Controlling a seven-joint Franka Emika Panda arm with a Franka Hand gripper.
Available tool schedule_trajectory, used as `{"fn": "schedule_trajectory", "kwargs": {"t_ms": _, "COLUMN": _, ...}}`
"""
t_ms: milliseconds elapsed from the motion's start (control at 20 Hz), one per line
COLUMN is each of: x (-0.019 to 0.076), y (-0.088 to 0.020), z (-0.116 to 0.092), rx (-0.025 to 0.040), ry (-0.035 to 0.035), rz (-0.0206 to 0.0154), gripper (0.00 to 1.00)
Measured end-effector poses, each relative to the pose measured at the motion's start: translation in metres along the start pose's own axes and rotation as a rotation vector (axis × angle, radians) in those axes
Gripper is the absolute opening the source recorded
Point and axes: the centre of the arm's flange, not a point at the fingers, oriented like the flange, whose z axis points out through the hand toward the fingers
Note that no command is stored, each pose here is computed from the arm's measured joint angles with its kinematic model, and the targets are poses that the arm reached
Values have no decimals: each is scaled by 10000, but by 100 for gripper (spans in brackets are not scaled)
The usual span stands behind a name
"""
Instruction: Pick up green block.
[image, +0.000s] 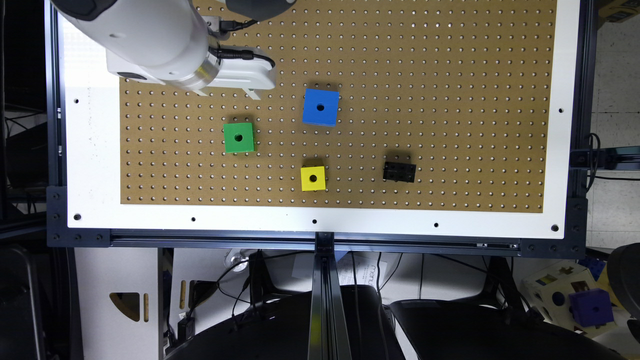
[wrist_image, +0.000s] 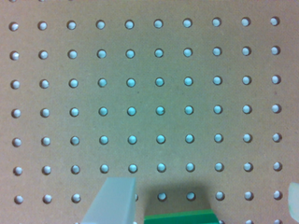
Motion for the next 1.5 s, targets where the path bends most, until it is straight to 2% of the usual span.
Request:
{"fn": "schedule_trajectory", "kwargs": {"t_ms": 100, "x": -2, "y": -4, "z": 0, "rx": 1, "ry": 0, "rz": -8, "gripper": 100}}
{"fn": "schedule_trajectory", "kwargs": {"t_ms": 200, "x": -3, "y": -27, "z": -11, "rx": 20, "ry": 22, "rz": -48, "gripper": 100}}
{"fn": "schedule_trajectory", "kwargs": {"t_ms": 250, "x": 0, "y": -41, "z": -20, "rx": 33, "ry": 41, "rz": -66, "gripper": 100}}
{"fn": "schedule_trajectory", "kwargs": {"t_ms": 350, "x": 26, "y": -84, "z": -55, "rx": 88, "ry": 125, "rz": -103, "gripper": 100}}
{"fn": "schedule_trajectory", "kwargs": {"t_ms": 500, "x": 113, "y": -186, "z": -71, "rx": 168, "ry": 231, "rz": -158, "gripper": 100}}
{"fn": "schedule_trajectory", "kwargs": {"t_ms": 600, "x": 222, "y": -251, "z": -40, "rx": 202, "ry": 275, "rz": -163, "gripper": 100}}
{"fn": "schedule_trajectory", "kwargs": {"t_ms": 650, "x": 263, "y": -273, "z": -15, "rx": 204, "ry": 272, "rz": -162, "gripper": 100}}
{"fn": "schedule_trajectory", "kwargs": {"t_ms": 700, "x": 293, "y": -290, "z": 24, "rx": 190, "ry": 240, "rz": -162, "gripper": 100}}
{"fn": "schedule_trajectory", "kwargs": {"t_ms": 750, "x": 307, "y": -298, "z": 98, "rx": 152, "ry": 165, "rz": -161, "gripper": 100}}
{"fn": "schedule_trajectory", "kwargs": {"t_ms": 850, "x": 326, "y": -309, "z": 319, "rx": 124, "ry": 92, "rz": -159, "gripper": 100}}
{"fn": "schedule_trajectory", "kwargs": {"t_ms": 1000, "x": 354, "y": -326, "z": 550, "rx": 128, "ry": 77, "rz": -155, "gripper": 100}}
{"fn": "schedule_trajectory", "kwargs": {"t_ms": 1200, "x": 386, "y": -343, "z": 550, "rx": 144, "ry": 103, "rz": -154, "gripper": 100}}
{"fn": "schedule_trajectory", "kwargs": {"t_ms": 1300, "x": 382, "y": -341, "z": 575, "rx": 127, "ry": 70, "rz": -153, "gripper": 100}}
{"fn": "schedule_trajectory", "kwargs": {"t_ms": 1400, "x": 371, "y": -335, "z": 679, "rx": 93, "ry": 1, "rz": -151, "gripper": 100}}
{"fn": "schedule_trajectory", "kwargs": {"t_ms": 1500, "x": 365, "y": -332, "z": 808, "rx": 94, "ry": -9, "rz": -149, "gripper": 100}}
